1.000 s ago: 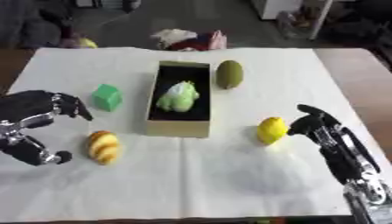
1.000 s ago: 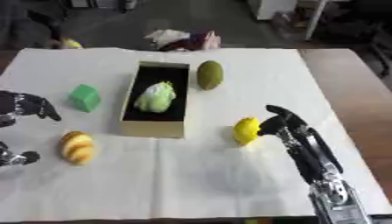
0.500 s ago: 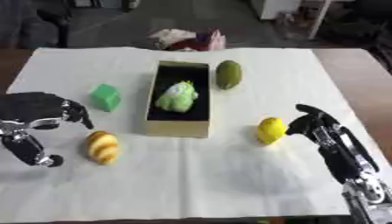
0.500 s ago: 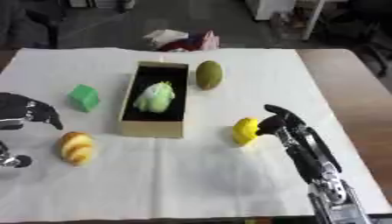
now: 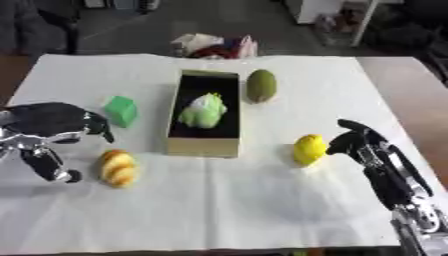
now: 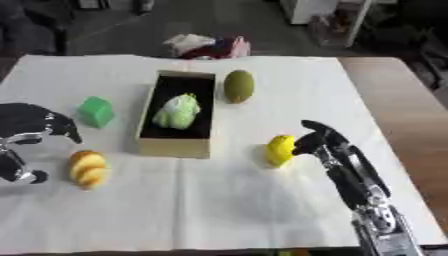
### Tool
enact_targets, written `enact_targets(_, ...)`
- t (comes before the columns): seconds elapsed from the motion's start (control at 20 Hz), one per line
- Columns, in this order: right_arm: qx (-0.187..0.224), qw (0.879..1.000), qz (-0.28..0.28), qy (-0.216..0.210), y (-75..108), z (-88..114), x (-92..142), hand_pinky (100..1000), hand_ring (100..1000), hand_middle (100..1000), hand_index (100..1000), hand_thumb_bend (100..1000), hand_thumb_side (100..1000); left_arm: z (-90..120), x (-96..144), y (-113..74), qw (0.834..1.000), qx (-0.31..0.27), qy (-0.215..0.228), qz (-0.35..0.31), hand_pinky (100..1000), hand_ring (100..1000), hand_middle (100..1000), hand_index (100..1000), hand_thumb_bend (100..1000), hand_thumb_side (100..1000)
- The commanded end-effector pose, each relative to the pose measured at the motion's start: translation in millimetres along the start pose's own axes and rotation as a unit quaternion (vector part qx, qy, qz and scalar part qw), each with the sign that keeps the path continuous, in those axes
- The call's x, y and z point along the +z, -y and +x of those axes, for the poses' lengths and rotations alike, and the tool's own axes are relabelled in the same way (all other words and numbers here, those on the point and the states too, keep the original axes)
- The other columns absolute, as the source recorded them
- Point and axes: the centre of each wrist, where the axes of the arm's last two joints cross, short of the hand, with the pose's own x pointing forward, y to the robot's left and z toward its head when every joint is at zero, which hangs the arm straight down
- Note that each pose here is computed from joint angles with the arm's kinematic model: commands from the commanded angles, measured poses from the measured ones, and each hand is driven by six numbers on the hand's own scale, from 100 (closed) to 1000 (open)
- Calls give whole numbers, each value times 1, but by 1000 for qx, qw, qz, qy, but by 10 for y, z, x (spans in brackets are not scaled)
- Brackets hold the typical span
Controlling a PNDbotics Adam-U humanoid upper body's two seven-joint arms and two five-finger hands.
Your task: Pick up objects on the table and place them in the box.
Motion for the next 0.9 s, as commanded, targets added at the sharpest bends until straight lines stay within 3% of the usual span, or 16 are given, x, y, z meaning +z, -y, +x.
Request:
enact_targets(0.05,4,1000,6,10,17,48,-34,747,611,584,870,100,716,-49,-44,-55,1000,-11,8,-2,801,749,756,833,522,100)
enact_targets(0.45,1,1000,8,10,3,48,-40,747,611,584,870,100,718,-18,-191,-76,998,-1,54,-37,812,759,763,828,503,100)
enact_targets(0.9,0,1000,8,10,2,48,-39,747,611,584,870,100,719,16,-284,-24,993,-2,71,-95,817,748,757,819,481,100)
